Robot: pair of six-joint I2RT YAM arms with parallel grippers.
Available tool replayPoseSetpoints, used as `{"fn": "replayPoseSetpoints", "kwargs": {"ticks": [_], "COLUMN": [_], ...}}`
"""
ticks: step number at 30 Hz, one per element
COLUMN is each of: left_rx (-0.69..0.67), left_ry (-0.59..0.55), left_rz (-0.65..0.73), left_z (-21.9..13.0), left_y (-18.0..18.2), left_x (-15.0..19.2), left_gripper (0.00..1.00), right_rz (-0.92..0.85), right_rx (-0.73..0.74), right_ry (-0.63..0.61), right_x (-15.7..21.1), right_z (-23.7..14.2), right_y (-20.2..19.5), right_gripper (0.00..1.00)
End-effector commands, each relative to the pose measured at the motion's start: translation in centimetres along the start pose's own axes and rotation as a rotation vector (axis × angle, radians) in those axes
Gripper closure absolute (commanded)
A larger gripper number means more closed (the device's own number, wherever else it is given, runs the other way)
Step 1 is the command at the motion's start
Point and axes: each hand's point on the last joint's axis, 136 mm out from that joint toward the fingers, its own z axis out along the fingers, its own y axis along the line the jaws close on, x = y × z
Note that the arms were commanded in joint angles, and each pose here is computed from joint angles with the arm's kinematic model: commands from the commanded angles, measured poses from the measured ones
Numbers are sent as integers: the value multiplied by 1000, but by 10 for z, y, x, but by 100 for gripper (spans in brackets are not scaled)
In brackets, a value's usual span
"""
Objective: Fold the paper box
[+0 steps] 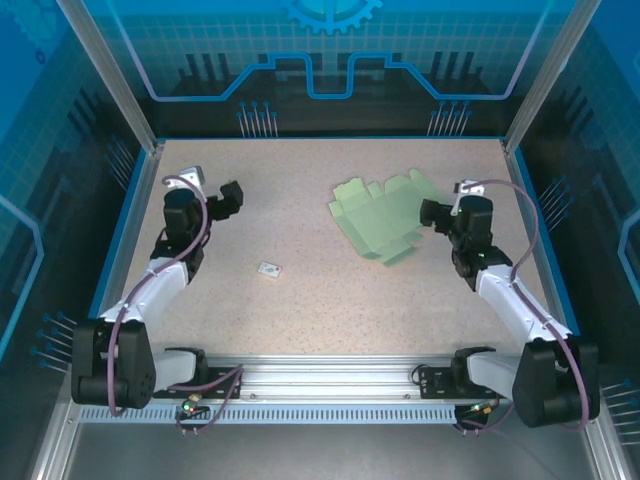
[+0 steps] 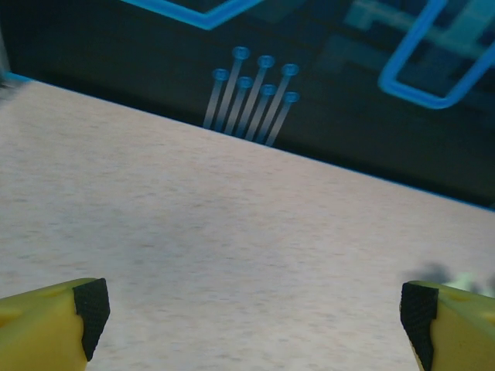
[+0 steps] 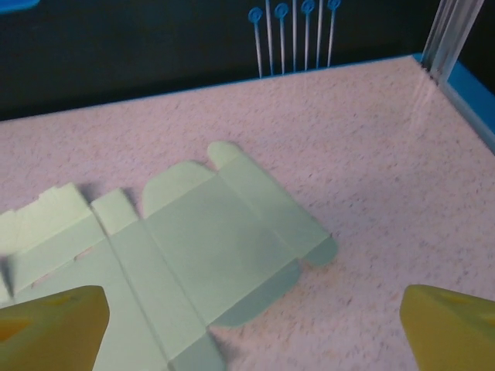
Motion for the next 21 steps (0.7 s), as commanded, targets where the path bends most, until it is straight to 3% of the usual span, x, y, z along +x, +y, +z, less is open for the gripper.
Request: {"fn": "replayPoseSetpoints", "kwargs": {"ticks": [1,4,10,14,21], "left_rx": [195,288,416,451,416], "left_ry": [230,358,544,607,671], "left_rz": [-140,-95,-13,16,55], "left_z": [3,6,20,41,82], "left_y": [-49,-99,-172,-194,-198], "left_x": [46,81,143,166,194], "left_gripper": [1,2,9,15,23], "right_rz": [-119,-237,-269,-270,-226], "right_rx": [-15,-101,-257,-307,-336], "right_ry": [232,362,454,495,482], "right_x": [48,78,98,102,93], "right_z": [-10,-9,4,17,25], "right_y": [39,77,120,130,130], "right_gripper": [2,2,3,5,7]}}
